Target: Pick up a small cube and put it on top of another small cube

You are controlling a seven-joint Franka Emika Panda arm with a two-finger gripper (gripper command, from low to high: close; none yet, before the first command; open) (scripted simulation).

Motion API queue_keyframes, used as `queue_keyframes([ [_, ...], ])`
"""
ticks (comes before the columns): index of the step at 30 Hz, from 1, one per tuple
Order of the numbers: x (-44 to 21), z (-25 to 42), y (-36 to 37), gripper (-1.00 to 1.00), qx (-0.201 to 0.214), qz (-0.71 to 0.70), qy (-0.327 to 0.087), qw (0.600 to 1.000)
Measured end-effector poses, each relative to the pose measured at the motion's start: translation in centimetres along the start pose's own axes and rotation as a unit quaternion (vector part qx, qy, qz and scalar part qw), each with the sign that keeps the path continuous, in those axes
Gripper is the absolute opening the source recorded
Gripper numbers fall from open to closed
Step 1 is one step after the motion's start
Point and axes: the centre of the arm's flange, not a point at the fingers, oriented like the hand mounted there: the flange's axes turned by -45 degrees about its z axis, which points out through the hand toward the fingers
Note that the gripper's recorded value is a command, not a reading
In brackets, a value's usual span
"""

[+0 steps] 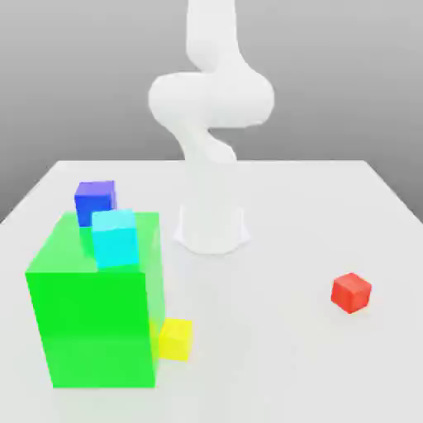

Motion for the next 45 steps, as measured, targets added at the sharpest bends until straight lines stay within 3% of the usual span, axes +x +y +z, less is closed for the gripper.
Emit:
queue_keyframes([
  [10, -14.7, 20.0, -15.5, 0.0, 0.035, -0.112, -0.17, 0.979],
  [19, -38.9, 25.9, -24.0, 0.0, 0.091, -0.222, -0.329, 0.913],
  [33, -44.5, 30.3, -24.5, 0.0, 0.097, -0.226, -0.34, 0.907],
  [34, -45.0, 30.6, -24.3, -1.0, 0.096, -0.227, -0.341, 0.907],
  [45, -43.7, 29.5, -24.7, -1.0, 0.1, -0.224, -0.339, 0.908],
])
